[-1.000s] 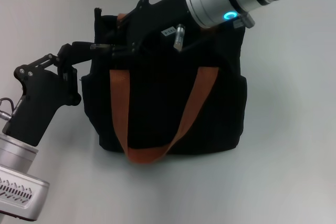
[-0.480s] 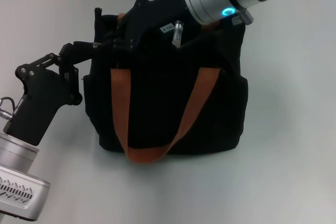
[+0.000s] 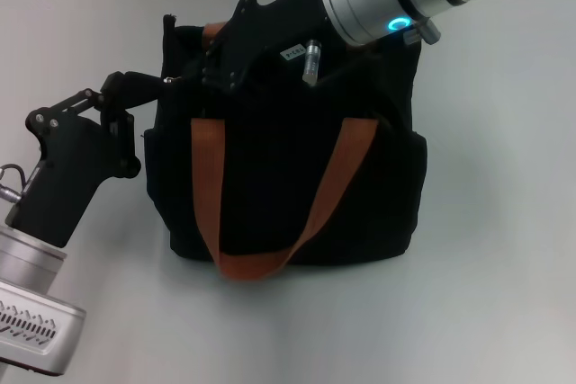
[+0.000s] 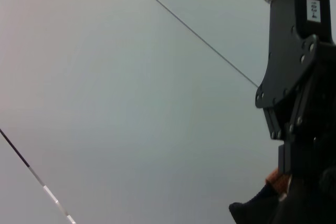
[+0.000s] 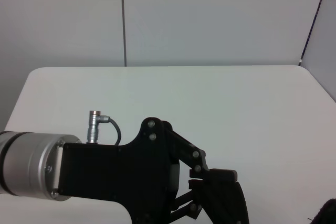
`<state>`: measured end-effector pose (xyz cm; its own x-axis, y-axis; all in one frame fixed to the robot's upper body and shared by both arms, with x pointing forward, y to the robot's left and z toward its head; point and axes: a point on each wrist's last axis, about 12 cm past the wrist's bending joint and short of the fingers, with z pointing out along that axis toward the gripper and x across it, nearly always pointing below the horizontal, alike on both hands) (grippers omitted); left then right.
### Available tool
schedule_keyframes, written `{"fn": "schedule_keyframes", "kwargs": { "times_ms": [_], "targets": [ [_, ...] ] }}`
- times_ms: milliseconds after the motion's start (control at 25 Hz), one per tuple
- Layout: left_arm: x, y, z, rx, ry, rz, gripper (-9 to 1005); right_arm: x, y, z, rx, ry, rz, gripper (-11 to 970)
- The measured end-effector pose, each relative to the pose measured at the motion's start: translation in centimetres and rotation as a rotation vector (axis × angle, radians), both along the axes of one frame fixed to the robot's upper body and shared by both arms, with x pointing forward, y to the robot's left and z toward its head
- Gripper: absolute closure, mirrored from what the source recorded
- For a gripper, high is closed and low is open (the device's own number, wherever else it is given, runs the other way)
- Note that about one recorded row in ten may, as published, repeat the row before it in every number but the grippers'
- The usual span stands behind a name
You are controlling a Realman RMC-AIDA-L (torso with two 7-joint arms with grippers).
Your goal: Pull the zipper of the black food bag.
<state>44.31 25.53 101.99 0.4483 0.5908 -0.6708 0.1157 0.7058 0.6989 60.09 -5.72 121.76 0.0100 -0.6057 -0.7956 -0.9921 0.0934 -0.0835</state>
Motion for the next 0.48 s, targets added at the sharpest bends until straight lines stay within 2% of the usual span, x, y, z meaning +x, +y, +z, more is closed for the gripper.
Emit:
{"fn": "schedule_keyframes", "kwargs": {
  "times_ms": [480],
  "targets": [
    [0.0, 0.0, 0.0, -0.003, 0.004, 0.006, 950, -0.5, -1.2, 0.1, -0.027, -0.006, 0.003, 959]
  ]
}}
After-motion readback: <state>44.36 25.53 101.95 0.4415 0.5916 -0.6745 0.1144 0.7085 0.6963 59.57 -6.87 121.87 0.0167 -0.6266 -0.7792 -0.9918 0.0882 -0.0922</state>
